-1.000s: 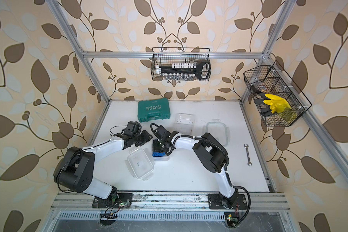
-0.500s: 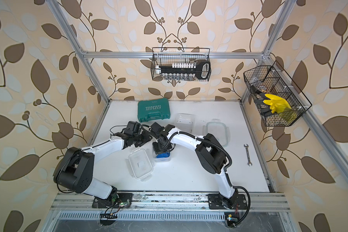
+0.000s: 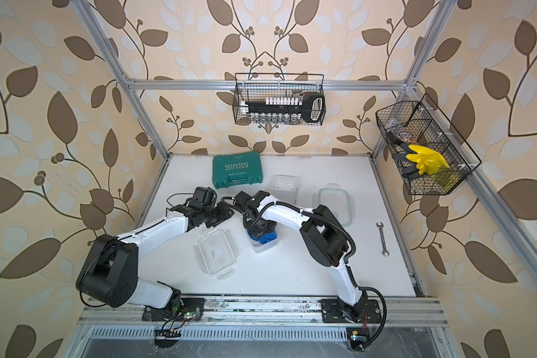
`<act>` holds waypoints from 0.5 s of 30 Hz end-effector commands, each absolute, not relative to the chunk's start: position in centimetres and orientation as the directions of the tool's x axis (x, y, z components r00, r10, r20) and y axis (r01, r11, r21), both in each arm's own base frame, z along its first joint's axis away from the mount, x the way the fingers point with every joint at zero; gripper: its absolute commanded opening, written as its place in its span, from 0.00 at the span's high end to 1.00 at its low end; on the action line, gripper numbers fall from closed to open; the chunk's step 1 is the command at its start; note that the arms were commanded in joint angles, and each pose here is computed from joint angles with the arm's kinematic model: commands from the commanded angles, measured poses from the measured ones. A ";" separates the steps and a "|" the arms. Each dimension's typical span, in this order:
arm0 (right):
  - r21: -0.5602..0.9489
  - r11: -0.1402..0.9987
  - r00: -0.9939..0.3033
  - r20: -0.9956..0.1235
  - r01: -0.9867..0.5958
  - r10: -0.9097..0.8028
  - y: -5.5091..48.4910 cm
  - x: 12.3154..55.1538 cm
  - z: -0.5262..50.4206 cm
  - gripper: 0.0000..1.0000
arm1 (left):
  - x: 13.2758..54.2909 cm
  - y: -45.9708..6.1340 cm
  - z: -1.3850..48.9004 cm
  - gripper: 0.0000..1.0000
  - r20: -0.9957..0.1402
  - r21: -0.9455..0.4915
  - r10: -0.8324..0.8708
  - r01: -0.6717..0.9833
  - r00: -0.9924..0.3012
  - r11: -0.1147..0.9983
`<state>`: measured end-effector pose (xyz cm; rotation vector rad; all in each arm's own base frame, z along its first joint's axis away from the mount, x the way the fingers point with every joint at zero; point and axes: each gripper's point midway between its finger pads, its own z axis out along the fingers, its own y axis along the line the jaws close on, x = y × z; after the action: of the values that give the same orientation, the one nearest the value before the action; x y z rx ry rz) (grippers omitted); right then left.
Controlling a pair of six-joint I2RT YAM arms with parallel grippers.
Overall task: Wipe the insides of the lunch boxes
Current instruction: Wipe the dirt inside the lunch box.
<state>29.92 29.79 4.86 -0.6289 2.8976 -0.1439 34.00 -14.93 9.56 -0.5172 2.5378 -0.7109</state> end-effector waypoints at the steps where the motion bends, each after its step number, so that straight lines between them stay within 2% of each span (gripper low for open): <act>1: -0.168 0.905 -0.895 -0.160 -0.391 -0.417 28.8 30.0 4.3 1.00 | 33.7 -16.3 11.4 0.53 -0.345 -0.615 -0.434 -0.149 -0.832 0.775; 5: -0.073 0.921 -0.906 -0.167 -0.383 -0.390 29.7 29.3 3.9 1.00 | 32.7 -18.4 12.6 0.51 -0.366 -0.601 -0.345 -0.064 -0.864 0.796; 15: 0.145 0.926 -0.924 -0.219 -0.349 -0.314 32.0 28.0 5.9 1.00 | 32.1 -20.2 10.5 0.52 -0.282 -0.583 -0.284 -0.072 -0.916 0.809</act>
<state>28.21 30.80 4.62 -0.5459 2.9046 0.1240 32.11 -19.33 10.09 -0.3254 2.6222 -0.8070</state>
